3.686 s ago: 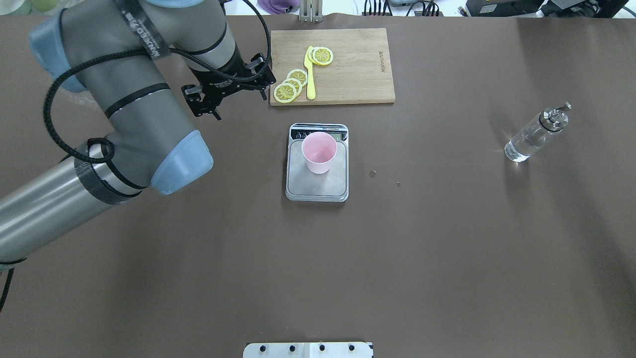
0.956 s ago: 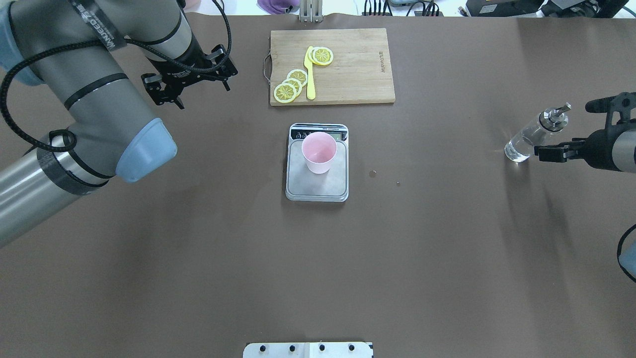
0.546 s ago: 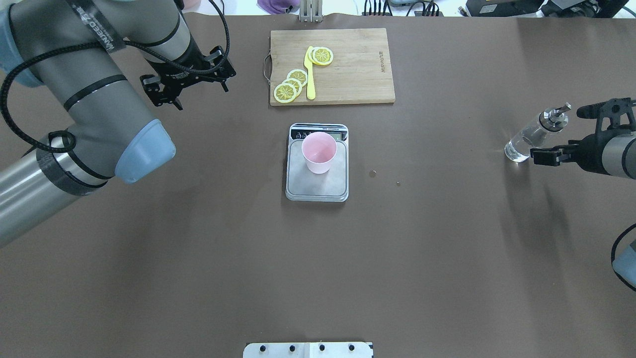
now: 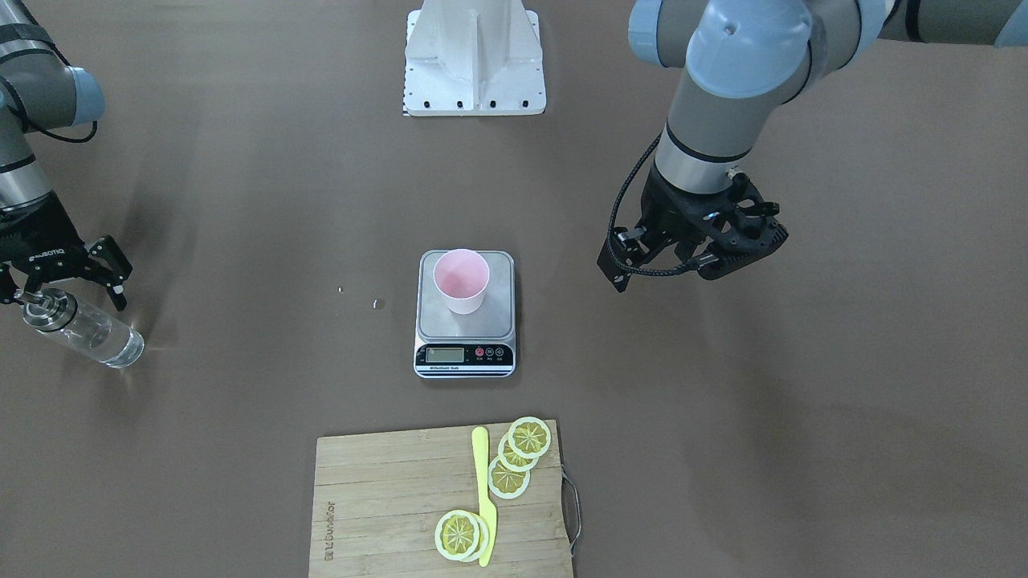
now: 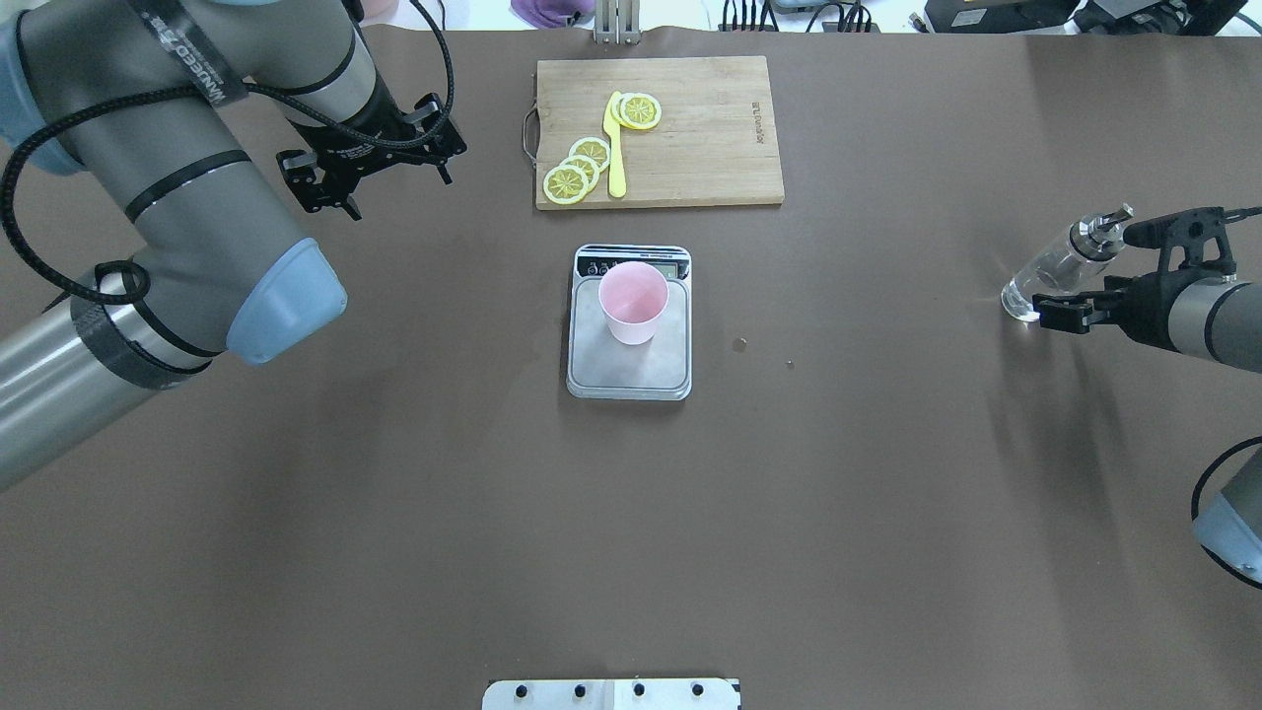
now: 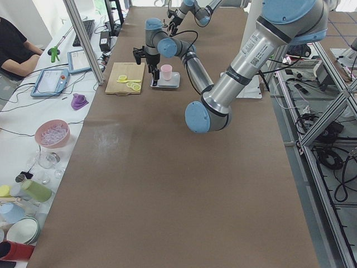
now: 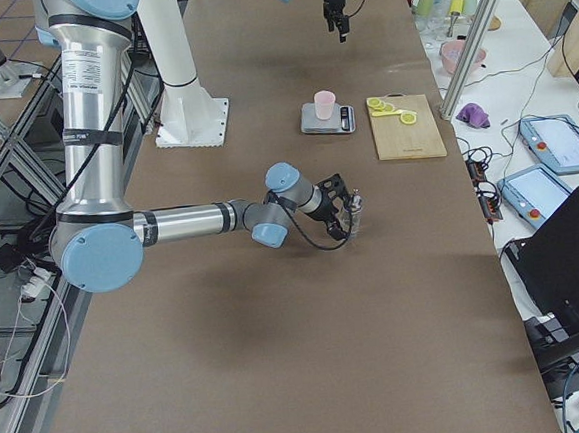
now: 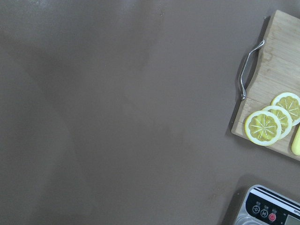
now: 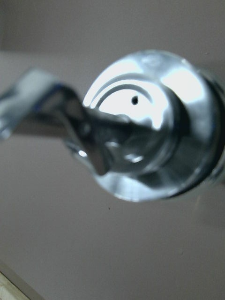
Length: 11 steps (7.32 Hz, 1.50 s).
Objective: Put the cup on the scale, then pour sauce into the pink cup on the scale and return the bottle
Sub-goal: 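Reach the right gripper to the glass sauce bottle and grasp it, then lift the sauce bottle with the right gripper toward the scale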
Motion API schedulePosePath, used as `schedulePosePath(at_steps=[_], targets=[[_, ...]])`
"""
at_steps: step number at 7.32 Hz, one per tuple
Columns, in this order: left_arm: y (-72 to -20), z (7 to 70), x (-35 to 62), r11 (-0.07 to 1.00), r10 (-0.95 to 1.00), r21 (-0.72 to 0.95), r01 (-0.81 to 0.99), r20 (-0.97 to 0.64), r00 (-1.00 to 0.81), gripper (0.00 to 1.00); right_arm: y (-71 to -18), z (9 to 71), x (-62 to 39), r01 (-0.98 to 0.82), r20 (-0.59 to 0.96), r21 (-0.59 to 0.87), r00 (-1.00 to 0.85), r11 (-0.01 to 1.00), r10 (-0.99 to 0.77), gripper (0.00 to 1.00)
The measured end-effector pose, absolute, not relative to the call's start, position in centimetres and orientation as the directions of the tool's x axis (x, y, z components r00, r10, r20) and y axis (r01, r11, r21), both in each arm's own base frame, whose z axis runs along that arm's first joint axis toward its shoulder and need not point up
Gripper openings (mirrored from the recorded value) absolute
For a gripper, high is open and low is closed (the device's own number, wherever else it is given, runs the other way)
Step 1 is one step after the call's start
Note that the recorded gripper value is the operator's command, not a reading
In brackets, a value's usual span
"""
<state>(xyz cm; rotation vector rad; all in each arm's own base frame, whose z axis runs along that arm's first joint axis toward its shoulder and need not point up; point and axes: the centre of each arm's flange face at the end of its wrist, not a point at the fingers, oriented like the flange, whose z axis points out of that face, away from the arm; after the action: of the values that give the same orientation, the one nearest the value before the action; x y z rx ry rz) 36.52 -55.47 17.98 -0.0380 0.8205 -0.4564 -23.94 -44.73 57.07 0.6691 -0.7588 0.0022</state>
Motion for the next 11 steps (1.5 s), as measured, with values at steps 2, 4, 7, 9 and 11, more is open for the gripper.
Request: schedulePosePath(at_steps=[2,4,7,9,11], targets=[[-55.5,18.0,36.5,0.903,-0.407,-0.208,0.377,-0.696,0.591,0.98,-45.1,56.8,-24.1,-0.249,0.633,0.573,0.740,0.781,-0.229,0.99],[-55.5,18.1,36.5,0.902,-0.408,-0.208,0.377,-0.695,0.592,0.98,-45.2,56.7,-24.3,-0.256,0.627,0.582,0.746,0.772,-0.224,0.99],[-55.5,18.1,36.6,0.902,-0.409,-0.209,0.377,-0.694,0.592,0.98,-45.2,56.7,-24.6,-0.279,0.608,0.610,0.765,0.741,-0.212,0.99],[-55.5,18.2,36.6,0.902,-0.410,-0.210,0.378,-0.693,0.593,0.98,-44.8,57.9,-25.1,-0.340,0.625,0.630,0.755,0.698,-0.197,0.99],[-55.6,18.3,36.6,0.901,-0.411,-0.211,0.378,-0.691,0.595,0.98,-44.3,58.4,-25.6,-0.379,0.636,0.648,0.747,0.661,-0.195,0.99]])
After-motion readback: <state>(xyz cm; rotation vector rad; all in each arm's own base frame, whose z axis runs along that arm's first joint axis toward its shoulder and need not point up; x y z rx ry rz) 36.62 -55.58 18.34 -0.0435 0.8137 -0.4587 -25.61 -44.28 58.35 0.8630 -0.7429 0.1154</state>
